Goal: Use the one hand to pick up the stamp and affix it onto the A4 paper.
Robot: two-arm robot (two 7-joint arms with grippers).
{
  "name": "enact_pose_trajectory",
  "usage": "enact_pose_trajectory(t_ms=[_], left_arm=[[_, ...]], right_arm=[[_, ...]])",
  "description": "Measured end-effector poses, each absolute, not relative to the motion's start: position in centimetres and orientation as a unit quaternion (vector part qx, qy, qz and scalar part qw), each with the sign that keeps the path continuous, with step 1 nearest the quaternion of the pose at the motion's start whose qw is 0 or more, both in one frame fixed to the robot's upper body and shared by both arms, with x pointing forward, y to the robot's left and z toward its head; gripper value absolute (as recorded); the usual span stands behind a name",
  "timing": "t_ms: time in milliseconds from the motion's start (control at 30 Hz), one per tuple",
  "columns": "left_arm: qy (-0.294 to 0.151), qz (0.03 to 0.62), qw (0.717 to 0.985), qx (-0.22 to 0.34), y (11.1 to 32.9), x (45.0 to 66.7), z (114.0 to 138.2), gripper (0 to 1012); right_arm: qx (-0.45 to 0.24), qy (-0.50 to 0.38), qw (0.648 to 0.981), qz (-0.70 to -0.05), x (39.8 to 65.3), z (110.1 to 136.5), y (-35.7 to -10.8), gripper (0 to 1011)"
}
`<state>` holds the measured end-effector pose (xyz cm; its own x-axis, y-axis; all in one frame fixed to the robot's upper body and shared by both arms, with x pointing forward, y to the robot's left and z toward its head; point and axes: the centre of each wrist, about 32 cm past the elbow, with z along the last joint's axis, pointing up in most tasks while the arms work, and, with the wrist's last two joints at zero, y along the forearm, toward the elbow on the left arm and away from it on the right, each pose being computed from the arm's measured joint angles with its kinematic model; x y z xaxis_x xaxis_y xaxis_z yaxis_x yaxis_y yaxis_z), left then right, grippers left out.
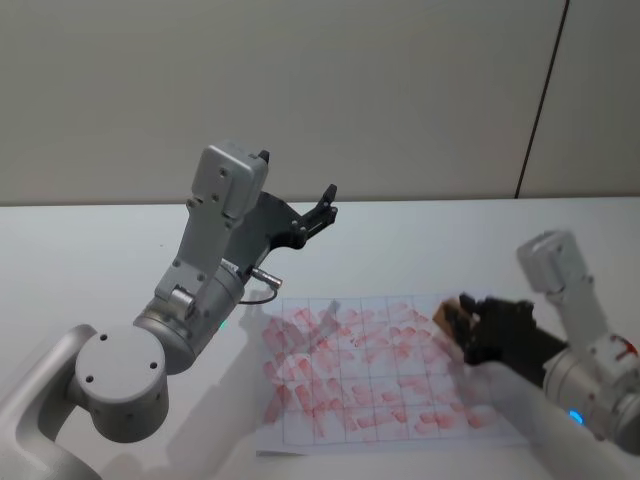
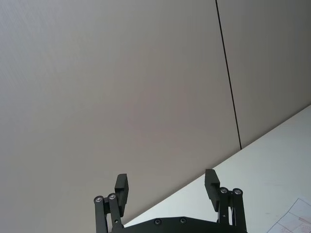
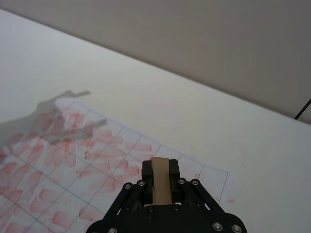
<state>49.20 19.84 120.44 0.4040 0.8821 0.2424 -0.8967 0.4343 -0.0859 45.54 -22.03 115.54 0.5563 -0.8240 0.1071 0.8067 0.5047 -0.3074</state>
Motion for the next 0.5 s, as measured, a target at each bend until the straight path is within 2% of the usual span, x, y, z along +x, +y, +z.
enact_pose_trajectory(t_ms=[267, 500], left_arm=[[-0.126, 0.531, 0.837, 0.029, 19.8, 49.2, 120.4, 1001], [-0.126, 0.531, 0.837, 0.029, 19.8, 49.2, 120.4, 1001]], right_arm=[[-0.124, 0.001, 0.863, -0.490, 45.8, 118.4, -22.4, 190], [-0.125, 0.003, 0.849, -0.513, 45.8, 119.5, -23.1, 190]])
